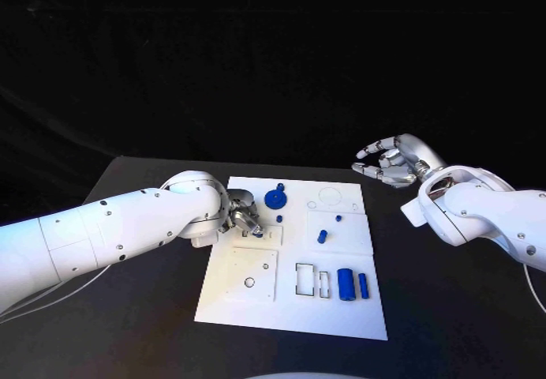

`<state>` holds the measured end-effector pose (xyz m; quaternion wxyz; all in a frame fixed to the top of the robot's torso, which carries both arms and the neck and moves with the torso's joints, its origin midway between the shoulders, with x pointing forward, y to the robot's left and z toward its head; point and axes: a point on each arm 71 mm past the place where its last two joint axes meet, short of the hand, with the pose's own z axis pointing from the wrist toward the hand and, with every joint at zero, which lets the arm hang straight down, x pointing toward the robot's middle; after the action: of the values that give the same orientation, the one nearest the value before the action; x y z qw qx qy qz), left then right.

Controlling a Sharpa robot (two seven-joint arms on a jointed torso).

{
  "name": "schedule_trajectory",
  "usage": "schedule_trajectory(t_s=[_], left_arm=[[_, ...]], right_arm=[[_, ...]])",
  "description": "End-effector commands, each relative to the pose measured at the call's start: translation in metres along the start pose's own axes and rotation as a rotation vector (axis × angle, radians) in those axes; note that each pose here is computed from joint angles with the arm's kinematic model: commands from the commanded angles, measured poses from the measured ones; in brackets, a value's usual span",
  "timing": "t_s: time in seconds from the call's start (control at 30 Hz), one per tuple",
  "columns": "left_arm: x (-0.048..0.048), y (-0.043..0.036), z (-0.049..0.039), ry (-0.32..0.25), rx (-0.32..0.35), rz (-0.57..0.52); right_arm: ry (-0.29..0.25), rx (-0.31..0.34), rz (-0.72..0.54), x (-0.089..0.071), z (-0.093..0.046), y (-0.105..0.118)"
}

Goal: Assemble the parts on the task board

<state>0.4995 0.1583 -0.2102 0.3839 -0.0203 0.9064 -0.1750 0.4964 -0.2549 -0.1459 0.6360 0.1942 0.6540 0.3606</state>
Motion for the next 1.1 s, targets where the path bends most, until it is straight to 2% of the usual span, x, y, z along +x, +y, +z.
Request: schedule_trajectory(t_s=[0.03,1.1], left_arm=[[0.0065,-0.0018,0.0023,0.041,0.0,0.021],[0.0054,0.0004,0.0039,0.044,-0.009,0.031]], right_arm=[[0.005,-0.007,-0.003,0.0006,-0.0001,0.0003],[0.005,-0.001,-0.004,0.0006,-0.0006,-0.002]])
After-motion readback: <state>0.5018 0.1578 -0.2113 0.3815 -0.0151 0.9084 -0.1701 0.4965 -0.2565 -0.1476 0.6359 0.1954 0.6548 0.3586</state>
